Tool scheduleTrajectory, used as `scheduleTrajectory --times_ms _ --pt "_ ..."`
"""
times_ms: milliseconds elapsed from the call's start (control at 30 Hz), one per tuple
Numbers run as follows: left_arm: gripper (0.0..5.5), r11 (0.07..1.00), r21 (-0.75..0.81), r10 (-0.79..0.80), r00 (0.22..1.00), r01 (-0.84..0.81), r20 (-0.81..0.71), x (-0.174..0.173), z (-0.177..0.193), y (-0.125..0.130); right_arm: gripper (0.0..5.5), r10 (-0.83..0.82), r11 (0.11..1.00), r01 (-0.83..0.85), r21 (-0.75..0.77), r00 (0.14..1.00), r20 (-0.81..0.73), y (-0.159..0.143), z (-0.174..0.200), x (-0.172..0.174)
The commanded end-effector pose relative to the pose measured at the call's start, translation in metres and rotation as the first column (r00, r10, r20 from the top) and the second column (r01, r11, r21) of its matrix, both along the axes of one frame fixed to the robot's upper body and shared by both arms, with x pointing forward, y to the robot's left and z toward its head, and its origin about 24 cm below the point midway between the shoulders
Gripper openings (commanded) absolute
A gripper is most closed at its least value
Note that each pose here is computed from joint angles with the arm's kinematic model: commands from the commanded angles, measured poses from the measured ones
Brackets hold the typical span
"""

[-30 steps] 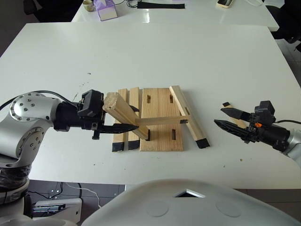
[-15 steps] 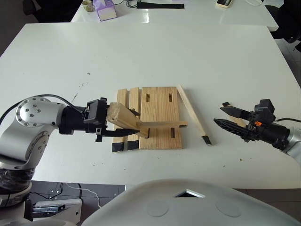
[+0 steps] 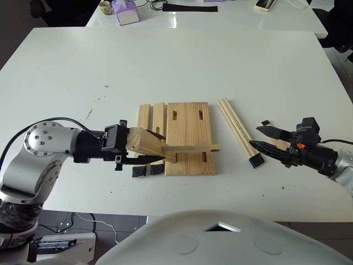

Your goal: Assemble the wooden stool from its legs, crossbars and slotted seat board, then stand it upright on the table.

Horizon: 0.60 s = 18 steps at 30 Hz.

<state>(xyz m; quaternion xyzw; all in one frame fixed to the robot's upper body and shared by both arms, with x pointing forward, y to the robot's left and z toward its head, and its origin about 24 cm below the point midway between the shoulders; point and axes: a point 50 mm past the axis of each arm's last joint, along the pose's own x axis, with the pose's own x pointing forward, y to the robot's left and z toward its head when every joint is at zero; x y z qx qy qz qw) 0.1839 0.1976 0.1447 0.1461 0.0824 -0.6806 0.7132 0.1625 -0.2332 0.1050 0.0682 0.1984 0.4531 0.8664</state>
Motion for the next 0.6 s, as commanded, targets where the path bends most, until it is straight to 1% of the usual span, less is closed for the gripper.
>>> scheduleTrajectory --times_ms 33,133,167,200,267,367,500,600 --pt "2.07 0.993 0.091 0.089 0.981 -0.074 -0.172 0.002 -0.019 0.01 3.18 -0.001 1.0 0.001 -0.013 1.0 -0.004 0.002 -0.002 -0.002" --pt "2.07 0.991 0.106 0.1 0.975 -0.08 -0.201 0.003 -0.019 0.011 3.18 -0.008 1.0 0.008 -0.012 1.0 -0.006 0.002 -0.004 -0.003" --pt "2.42 0.99 0.109 0.105 0.973 -0.084 -0.206 0.003 -0.019 0.011 3.18 -0.009 1.0 0.009 -0.011 1.0 -0.006 0.002 -0.004 -0.003" --pt "2.52 0.99 0.11 0.106 0.971 -0.084 -0.213 0.003 -0.019 0.011 3.18 -0.011 1.0 0.01 -0.011 1.0 -0.006 0.003 -0.004 -0.003" --pt "2.92 0.991 0.11 0.095 0.969 -0.071 -0.23 0.001 -0.019 0.01 3.18 -0.013 1.0 0.013 -0.011 1.0 -0.006 0.003 -0.004 -0.004" --pt "3.4 0.988 0.12 0.126 0.965 -0.101 -0.228 0.004 -0.019 0.011 3.18 -0.016 1.0 0.016 -0.012 1.0 -0.008 0.003 -0.006 -0.005" --pt "3.4 0.985 0.096 0.163 0.961 -0.144 -0.224 0.01 -0.01 0.017 3.18 -0.024 1.0 0.024 -0.011 1.0 -0.009 0.003 -0.006 -0.007" --pt "3.4 0.973 0.109 0.222 0.952 -0.203 -0.211 0.013 -0.005 0.028 3.18 -0.037 0.999 0.037 -0.013 0.999 -0.011 0.003 -0.007 -0.01"
